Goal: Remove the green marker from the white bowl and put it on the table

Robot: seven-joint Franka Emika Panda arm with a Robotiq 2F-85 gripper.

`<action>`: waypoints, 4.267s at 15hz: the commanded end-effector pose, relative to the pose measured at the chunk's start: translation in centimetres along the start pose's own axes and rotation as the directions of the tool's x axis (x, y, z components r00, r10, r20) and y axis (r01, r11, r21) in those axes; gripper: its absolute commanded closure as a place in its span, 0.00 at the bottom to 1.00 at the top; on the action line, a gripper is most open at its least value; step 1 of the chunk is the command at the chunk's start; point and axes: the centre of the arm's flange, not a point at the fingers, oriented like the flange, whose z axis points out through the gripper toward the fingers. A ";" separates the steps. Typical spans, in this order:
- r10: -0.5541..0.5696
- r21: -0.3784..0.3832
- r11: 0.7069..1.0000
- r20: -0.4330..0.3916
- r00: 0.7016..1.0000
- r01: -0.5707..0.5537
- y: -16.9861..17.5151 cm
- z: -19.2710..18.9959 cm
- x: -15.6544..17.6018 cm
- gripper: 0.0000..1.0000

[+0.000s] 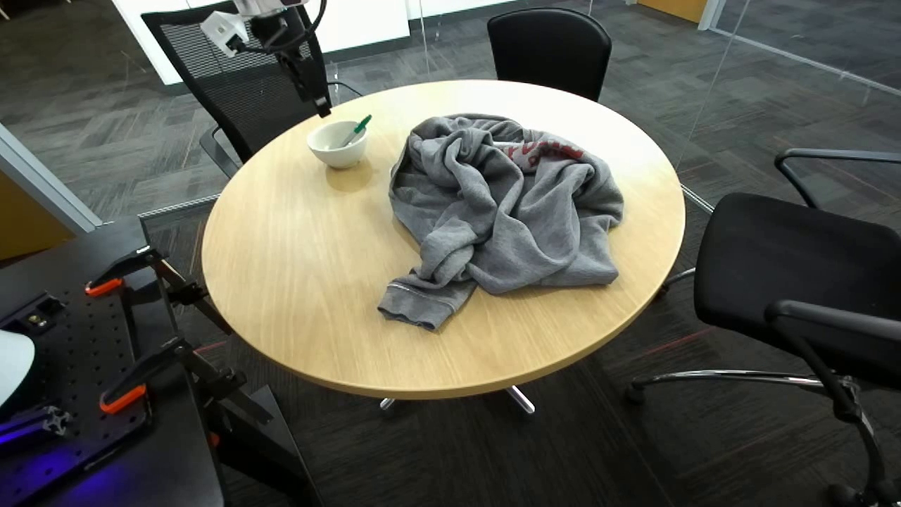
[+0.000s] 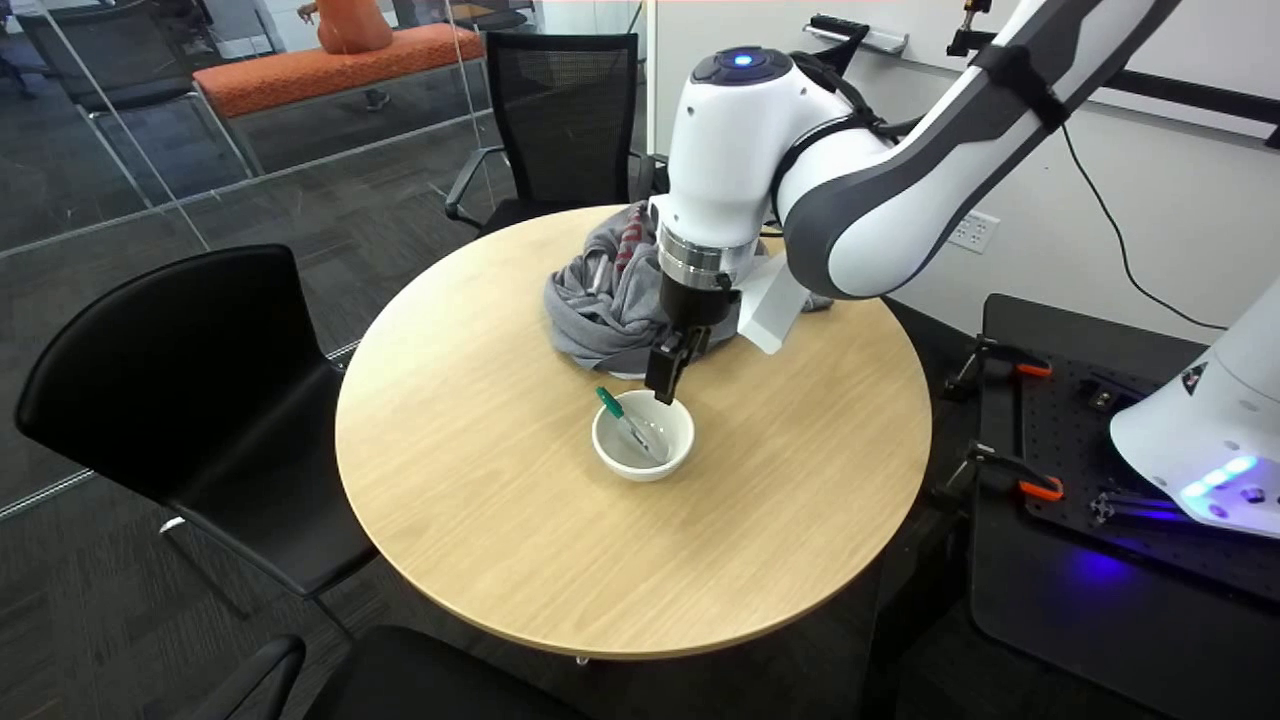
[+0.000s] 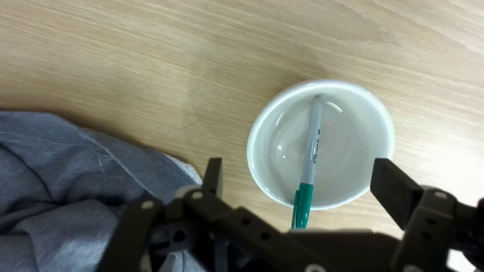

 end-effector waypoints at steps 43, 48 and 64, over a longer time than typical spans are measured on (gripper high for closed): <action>0.096 0.005 0.995 -0.097 0.991 -0.096 -4.6 7.3 2.0 0.36; 0.125 0.007 0.992 -0.096 0.987 -0.125 -4.3 8.1 3.5 0.51; 0.130 -0.038 0.990 -0.118 0.985 -0.135 -5.0 7.9 3.0 0.96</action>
